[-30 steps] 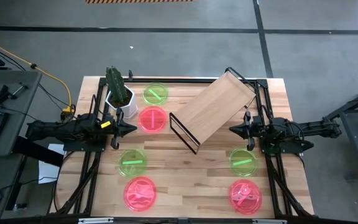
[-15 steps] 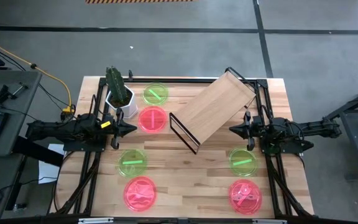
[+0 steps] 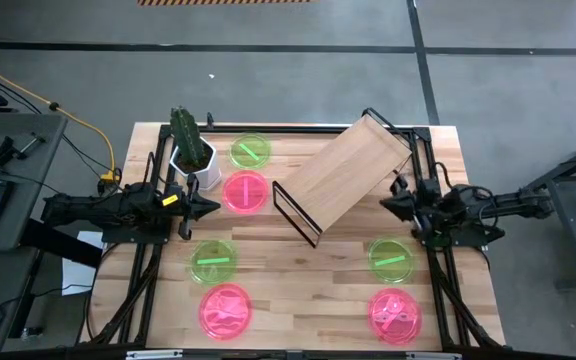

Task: Place and stack plates onto a shelf
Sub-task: Put the bottom right green plate on the shelf

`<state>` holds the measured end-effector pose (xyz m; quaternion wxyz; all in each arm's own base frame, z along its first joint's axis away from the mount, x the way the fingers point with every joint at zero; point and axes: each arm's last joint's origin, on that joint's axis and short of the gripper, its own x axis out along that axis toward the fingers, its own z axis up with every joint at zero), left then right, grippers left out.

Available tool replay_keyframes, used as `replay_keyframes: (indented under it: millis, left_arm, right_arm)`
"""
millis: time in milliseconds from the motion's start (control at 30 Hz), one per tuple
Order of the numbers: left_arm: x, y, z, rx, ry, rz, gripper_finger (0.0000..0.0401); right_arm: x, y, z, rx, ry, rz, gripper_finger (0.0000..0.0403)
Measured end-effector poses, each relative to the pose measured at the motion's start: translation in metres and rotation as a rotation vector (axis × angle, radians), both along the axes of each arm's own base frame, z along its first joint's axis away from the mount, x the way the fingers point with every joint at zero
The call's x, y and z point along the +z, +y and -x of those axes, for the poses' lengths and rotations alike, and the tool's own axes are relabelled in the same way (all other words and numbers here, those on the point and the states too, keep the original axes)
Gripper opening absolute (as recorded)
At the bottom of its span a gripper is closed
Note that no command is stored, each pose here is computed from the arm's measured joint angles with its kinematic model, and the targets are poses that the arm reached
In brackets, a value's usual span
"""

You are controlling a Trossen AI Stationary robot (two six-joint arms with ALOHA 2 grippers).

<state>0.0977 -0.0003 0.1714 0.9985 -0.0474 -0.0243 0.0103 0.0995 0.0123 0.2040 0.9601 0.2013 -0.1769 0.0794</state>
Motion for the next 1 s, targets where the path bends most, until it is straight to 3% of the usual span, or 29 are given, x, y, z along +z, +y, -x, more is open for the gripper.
replay_keyframes:
  millis: [200, 367, 567, 733, 867, 1000]
  left_arm:
    - [0.000, 0.000, 0.000, 0.000, 0.000, 0.000, 0.0001]
    - [0.000, 0.000, 0.000, 0.000, 0.000, 0.000, 0.0001]
    - [0.000, 0.000, 0.000, 0.000, 0.000, 0.000, 0.0001]
    - [0.000, 0.000, 0.000, 0.000, 0.000, 0.000, 0.0001]
    - [0.000, 0.000, 0.000, 0.000, 0.000, 0.000, 0.0001]
    - [0.000, 0.000, 0.000, 0.000, -0.001, 0.000, 0.0001]
  right_arm:
    - [0.021, 0.010, -0.013, 0.097, 0.053, 0.023, 0.0000]
    - [0.035, 0.020, -0.030, 0.162, 0.316, 0.030, 0.0000]
    - [0.043, 0.029, -0.040, 0.214, 0.796, -0.258, 0.0000]
    - [0.031, 0.051, -0.045, 0.268, 1.094, -0.595, 0.0000]
    - [0.008, 0.078, -0.043, 0.190, 1.345, -0.753, 0.0000]
    - [-0.015, 0.101, -0.033, 0.064, 1.571, -0.842, 0.0000]
